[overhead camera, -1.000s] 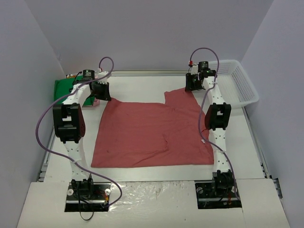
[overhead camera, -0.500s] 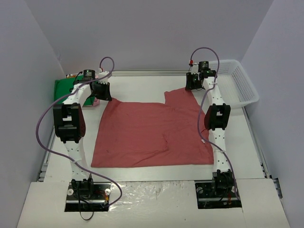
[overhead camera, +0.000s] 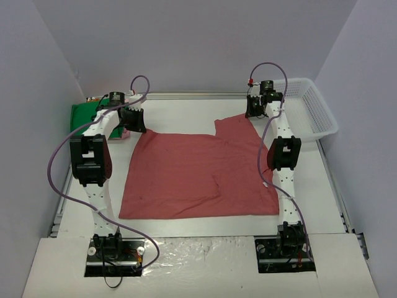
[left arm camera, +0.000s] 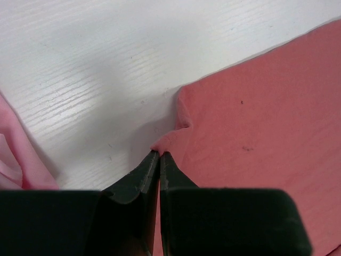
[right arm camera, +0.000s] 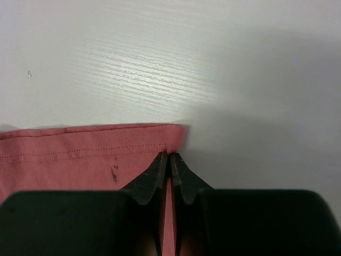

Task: Fold and stack the t-shirts
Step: Grap the side of the flattened tshirt furthest away from the robot with both arms, then fold the other side of the tshirt into a rectangle

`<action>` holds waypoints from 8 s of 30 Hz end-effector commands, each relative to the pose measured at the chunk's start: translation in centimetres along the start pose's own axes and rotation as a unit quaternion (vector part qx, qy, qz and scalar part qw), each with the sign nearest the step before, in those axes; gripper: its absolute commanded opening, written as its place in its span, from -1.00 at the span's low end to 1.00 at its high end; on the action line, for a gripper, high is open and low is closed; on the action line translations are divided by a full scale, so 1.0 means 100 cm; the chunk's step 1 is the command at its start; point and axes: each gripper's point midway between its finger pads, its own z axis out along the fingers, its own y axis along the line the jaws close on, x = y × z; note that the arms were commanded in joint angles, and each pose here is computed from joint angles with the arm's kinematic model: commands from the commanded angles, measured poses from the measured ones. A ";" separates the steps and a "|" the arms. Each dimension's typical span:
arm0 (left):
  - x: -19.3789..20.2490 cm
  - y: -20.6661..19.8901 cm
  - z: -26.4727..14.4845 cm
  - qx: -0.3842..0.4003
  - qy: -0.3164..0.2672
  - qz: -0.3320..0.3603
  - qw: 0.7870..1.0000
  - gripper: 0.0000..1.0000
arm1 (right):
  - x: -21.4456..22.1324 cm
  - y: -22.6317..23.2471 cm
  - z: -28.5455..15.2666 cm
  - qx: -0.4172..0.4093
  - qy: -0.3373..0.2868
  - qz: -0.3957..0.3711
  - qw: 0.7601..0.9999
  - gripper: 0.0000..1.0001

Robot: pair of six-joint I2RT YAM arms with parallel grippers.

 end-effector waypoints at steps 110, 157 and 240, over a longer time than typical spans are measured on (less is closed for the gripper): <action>0.121 -0.053 -0.143 0.091 0.002 0.117 0.989 -0.95 | 0.193 0.104 -0.332 -0.069 0.153 -0.149 0.975 -1.00; 0.133 -0.086 -0.163 0.136 0.006 0.120 0.983 -0.13 | 0.221 0.133 -0.233 -0.278 0.245 -0.117 0.921 -0.24; 0.154 -0.095 -0.161 0.149 0.015 0.103 0.983 -0.18 | 0.307 0.268 -0.253 -0.381 0.412 -0.301 0.771 -0.38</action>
